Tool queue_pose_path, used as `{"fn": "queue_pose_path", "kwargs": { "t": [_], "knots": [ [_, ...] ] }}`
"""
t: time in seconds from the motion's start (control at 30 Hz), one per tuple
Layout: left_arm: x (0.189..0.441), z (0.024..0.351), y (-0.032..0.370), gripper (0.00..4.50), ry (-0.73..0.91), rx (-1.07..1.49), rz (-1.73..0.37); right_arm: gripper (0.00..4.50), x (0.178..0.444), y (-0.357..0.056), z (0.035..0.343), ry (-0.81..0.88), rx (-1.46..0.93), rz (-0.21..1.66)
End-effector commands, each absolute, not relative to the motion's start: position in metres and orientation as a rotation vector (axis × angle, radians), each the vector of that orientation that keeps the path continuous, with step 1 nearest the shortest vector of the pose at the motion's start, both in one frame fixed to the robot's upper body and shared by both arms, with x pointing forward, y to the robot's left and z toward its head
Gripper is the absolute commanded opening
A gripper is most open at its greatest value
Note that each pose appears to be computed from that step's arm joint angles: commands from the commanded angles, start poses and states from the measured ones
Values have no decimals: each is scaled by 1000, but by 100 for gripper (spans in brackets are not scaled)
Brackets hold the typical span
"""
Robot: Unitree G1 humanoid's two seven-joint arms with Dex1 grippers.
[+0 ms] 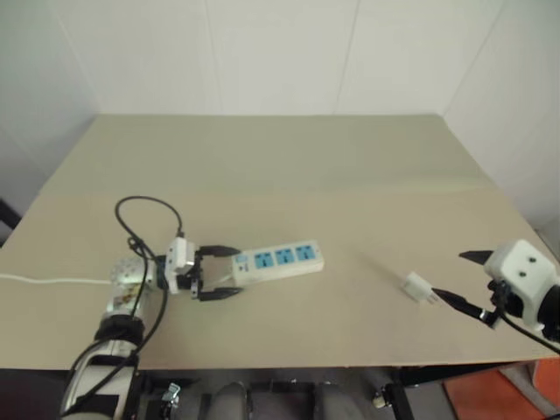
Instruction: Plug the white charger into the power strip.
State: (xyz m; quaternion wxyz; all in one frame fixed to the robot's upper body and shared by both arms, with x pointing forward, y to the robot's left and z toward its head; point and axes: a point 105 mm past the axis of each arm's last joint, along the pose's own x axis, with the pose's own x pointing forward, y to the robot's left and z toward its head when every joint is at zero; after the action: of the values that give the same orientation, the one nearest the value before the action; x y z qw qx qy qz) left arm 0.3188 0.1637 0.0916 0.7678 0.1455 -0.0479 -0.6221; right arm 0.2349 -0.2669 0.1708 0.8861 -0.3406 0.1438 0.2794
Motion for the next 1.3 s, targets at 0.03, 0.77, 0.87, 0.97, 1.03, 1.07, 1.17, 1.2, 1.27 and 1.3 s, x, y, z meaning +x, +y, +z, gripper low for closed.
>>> {"fn": "queue_pose_path", "kwargs": {
  "t": [0.03,0.77,0.87,0.97,1.03,1.07,1.17,1.2,1.27,1.3],
  "knots": [
    [324,91,156,447,-134,280,-1340,450,236,-261,175,268,-731,587],
    [329,67,133,329,-33,260,-1406,450,233,-260,174,266,-731,560],
    [331,65,130,326,-30,269,-1399,450,234,-259,175,263,-734,559],
    [331,64,129,326,-22,276,-1405,450,235,-260,176,261,-739,557],
    [329,62,128,326,-14,284,-1420,450,235,-260,176,280,-738,563],
    [328,62,127,326,-9,289,-1437,450,235,-260,175,311,-741,568],
    [326,63,125,326,-14,299,-1462,450,236,-259,179,387,-717,597],
    [326,63,124,326,-14,296,-1469,450,237,-256,182,402,-702,612],
    [325,64,124,326,-10,293,-1483,450,241,-250,190,442,-652,628],
    [324,63,123,326,-4,296,-1498,450,244,-245,195,465,-632,633]
  ]
}}
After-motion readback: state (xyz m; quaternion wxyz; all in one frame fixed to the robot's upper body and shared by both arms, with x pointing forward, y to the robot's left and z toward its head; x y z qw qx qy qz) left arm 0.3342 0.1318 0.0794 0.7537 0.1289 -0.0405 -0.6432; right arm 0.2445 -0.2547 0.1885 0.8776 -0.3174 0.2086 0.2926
